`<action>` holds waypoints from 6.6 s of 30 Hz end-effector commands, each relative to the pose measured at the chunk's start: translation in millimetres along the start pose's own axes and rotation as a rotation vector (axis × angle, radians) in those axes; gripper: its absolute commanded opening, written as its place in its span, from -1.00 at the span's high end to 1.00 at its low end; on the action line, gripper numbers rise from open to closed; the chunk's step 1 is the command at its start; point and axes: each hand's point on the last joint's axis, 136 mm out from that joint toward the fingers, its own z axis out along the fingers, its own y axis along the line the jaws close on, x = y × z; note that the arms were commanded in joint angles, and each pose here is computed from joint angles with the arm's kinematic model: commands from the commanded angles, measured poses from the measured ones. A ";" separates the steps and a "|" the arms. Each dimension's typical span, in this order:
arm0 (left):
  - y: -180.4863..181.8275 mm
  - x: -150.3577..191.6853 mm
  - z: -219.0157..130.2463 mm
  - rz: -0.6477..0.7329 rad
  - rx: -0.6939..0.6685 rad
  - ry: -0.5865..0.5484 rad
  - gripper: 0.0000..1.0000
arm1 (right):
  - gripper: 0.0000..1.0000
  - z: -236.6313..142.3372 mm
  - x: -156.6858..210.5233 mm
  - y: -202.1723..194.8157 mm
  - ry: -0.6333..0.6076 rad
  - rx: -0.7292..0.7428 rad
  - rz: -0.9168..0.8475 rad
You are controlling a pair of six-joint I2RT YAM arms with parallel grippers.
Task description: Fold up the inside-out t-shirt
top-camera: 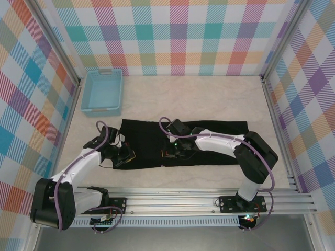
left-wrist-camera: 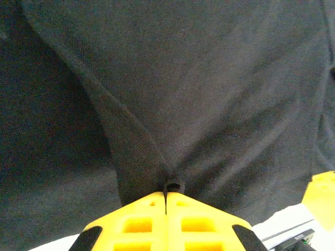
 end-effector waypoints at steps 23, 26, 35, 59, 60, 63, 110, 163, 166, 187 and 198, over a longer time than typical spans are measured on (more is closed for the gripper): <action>-74.3 -44.4 -4.5 0.125 0.183 -0.158 0.06 | 0.30 -7.7 -50.8 50.4 -0.112 -0.177 -0.225; -40.8 -28.7 11.8 0.086 0.050 -0.074 0.11 | 0.35 10.1 -50.7 46.1 -0.066 -0.181 -0.157; 12.2 -12.6 3.2 0.105 -0.149 -0.095 0.10 | 0.39 28.8 -27.0 3.9 0.040 -0.044 -0.085; 20.9 -140.3 1.6 0.219 -0.247 -0.321 -1.00 | -0.49 -41.8 -75.3 -1.4 -0.146 -0.141 -0.240; 17.9 -137.9 5.1 0.233 -0.232 -0.303 -1.00 | -0.50 -40.3 -74.6 -2.9 -0.143 -0.142 -0.235; 8.6 -132.8 14.5 0.278 -0.211 -0.266 -1.00 | -0.50 -35.3 -73.1 -5.2 -0.129 -0.150 -0.222; -18.3 -103.1 18.1 0.145 -0.043 -0.193 1.00 | -0.49 -47.3 -84.1 -26.6 -0.165 -0.093 -0.157; -273.8 -7.5 54.0 0.463 -0.168 -0.097 -0.61 | -0.49 -192.9 -56.6 -145.5 -0.550 0.213 0.055; -230.4 -37.3 12.2 0.448 -0.237 -0.187 -0.61 | -0.47 -175.5 -65.3 -111.4 -0.535 0.031 0.019; -104.1 -127.6 -40.6 0.230 -0.202 -0.342 -0.59 | -0.56 8.3 -43.5 27.8 -0.149 -0.138 -0.181; -92.3 -121.3 -42.1 0.234 -0.199 -0.339 -0.59 | -0.53 13.7 -48.9 2.0 -0.143 0.024 -0.175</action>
